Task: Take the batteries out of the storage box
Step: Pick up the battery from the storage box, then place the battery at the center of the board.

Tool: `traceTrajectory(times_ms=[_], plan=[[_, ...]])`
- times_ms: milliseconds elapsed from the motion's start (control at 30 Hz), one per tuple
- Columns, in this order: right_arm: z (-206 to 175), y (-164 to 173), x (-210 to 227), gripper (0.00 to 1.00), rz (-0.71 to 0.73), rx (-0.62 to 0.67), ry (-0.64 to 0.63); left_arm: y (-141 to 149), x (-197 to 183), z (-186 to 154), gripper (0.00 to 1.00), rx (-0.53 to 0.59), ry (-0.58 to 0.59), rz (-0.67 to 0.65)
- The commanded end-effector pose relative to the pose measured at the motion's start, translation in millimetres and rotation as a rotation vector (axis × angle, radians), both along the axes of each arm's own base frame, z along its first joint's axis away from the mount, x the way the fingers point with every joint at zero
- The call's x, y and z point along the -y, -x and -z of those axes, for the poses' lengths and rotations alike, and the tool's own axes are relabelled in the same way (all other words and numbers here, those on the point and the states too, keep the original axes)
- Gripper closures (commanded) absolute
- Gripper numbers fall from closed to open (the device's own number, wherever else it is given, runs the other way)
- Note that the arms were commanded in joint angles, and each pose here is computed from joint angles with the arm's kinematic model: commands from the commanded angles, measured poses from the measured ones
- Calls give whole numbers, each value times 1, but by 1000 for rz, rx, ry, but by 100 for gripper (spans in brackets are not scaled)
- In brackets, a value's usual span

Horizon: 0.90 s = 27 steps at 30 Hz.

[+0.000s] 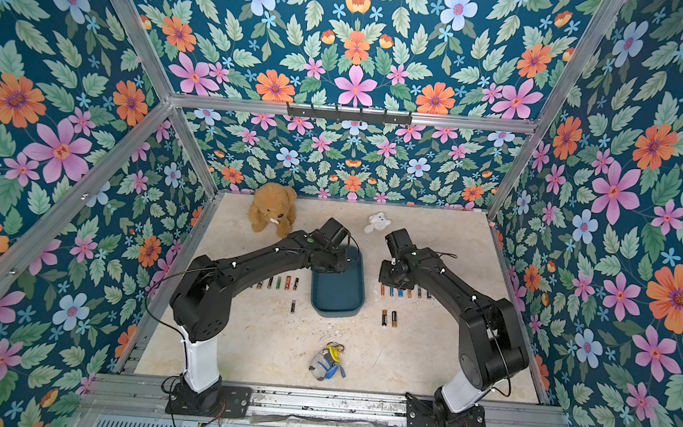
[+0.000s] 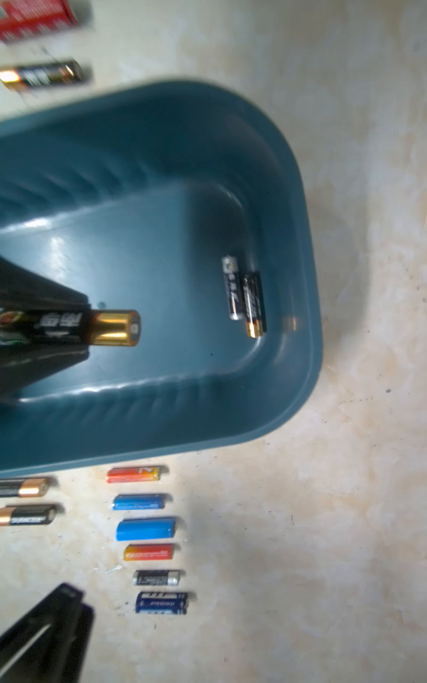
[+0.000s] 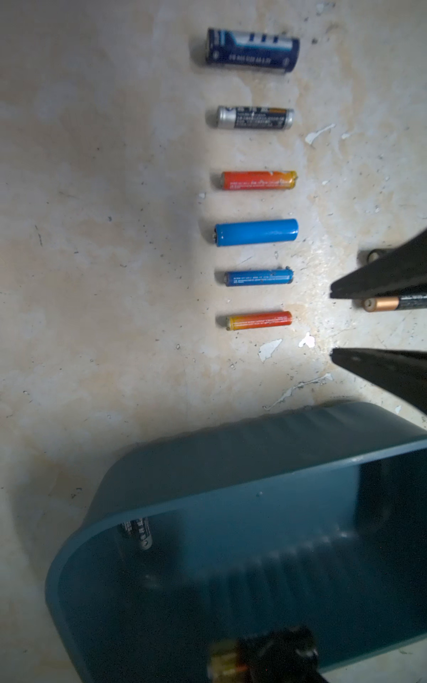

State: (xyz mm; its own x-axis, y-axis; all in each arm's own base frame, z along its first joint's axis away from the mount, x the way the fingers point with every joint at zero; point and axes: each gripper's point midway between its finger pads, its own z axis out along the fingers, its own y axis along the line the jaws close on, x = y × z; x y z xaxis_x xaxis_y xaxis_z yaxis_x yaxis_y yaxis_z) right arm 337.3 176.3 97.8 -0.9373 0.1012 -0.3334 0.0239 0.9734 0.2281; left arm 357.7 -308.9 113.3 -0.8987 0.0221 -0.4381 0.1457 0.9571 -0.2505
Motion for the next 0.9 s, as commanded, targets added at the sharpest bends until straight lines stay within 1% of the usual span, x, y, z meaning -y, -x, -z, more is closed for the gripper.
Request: traceTrajectory(times_ms=[0,267,300,367,533,667,767,867], plan=[[-3,-4,-6,71,2,7,-11,6,-18,-8,81,14,-16,-15],[-9,-6,-14,71,-10,20,-9,35,-80,-15,81,10,-42,-80],[-10,-5,-16,71,-13,21,-10,39,-89,-14,80,6,-43,-90],[3,-5,-17,71,-17,-9,6,47,-106,-13,80,0,-46,-115],[2,-4,-20,71,-19,-7,7,66,-139,-1,80,-22,-56,-155],[3,-3,-21,71,-22,-12,13,80,-150,14,80,-52,-65,-160],[3,-2,-21,71,-22,-13,17,91,-155,33,80,-86,-73,-164],[1,-2,-21,71,-22,-10,19,96,-157,45,80,-104,-71,-168]])
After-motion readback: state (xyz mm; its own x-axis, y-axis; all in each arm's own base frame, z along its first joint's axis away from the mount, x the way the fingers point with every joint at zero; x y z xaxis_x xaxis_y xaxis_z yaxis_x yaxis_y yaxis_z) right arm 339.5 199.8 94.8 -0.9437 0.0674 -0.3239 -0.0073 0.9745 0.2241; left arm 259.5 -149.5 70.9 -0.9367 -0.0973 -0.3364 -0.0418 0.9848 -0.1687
